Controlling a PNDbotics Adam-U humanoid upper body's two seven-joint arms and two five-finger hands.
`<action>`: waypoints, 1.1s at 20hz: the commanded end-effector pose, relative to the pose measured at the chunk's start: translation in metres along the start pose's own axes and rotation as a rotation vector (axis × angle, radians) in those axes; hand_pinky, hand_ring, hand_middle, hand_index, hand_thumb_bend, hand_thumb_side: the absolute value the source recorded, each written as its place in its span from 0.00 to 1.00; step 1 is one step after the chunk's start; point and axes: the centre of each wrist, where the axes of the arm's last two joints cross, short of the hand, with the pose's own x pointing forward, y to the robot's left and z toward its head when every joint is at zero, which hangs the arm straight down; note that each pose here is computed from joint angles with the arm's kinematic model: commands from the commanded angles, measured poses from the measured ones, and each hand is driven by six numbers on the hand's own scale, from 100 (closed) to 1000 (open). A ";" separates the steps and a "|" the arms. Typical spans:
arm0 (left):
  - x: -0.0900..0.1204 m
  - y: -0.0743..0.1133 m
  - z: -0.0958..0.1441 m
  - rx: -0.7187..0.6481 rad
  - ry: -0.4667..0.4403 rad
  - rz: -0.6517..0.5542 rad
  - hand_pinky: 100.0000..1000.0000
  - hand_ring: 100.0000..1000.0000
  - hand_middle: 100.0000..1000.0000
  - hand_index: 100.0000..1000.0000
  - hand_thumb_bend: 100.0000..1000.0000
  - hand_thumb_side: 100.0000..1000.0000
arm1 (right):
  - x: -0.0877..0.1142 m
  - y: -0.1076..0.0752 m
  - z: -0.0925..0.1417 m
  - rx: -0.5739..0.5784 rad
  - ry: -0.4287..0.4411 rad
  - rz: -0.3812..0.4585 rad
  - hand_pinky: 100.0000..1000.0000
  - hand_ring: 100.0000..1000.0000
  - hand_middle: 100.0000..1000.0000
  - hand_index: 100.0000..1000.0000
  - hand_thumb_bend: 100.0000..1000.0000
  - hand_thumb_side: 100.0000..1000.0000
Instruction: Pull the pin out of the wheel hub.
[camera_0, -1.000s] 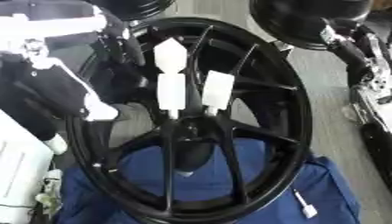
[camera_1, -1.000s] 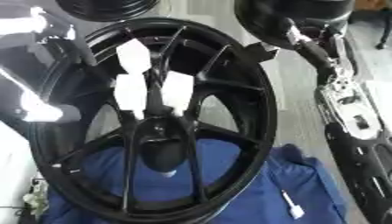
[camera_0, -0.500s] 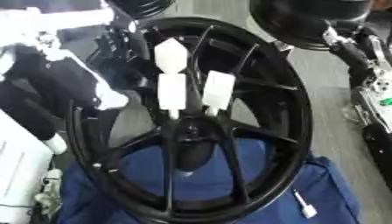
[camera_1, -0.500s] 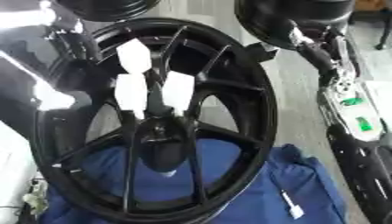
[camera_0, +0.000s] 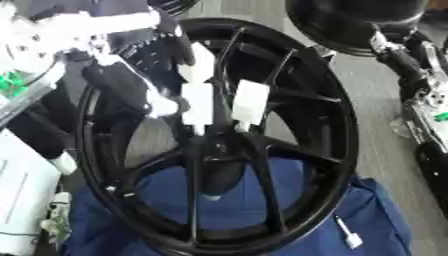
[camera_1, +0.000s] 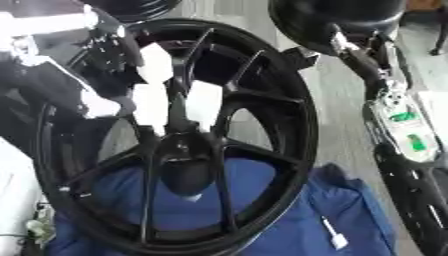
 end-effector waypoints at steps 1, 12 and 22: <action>0.005 0.006 0.002 -0.073 0.063 0.042 0.65 0.62 0.62 0.67 0.35 0.00 | 0.010 -0.005 -0.004 -0.005 -0.028 0.002 0.78 0.64 0.64 0.74 0.47 0.27; 0.003 0.004 -0.004 -0.086 0.071 0.049 0.65 0.64 0.65 0.68 0.34 0.00 | 0.009 -0.005 -0.004 -0.003 -0.026 -0.003 0.79 0.64 0.64 0.74 0.46 0.27; -0.002 0.001 -0.014 -0.109 0.084 0.057 0.66 0.71 0.72 0.70 0.34 0.00 | 0.009 -0.005 -0.004 0.000 -0.025 -0.004 0.79 0.64 0.64 0.74 0.46 0.28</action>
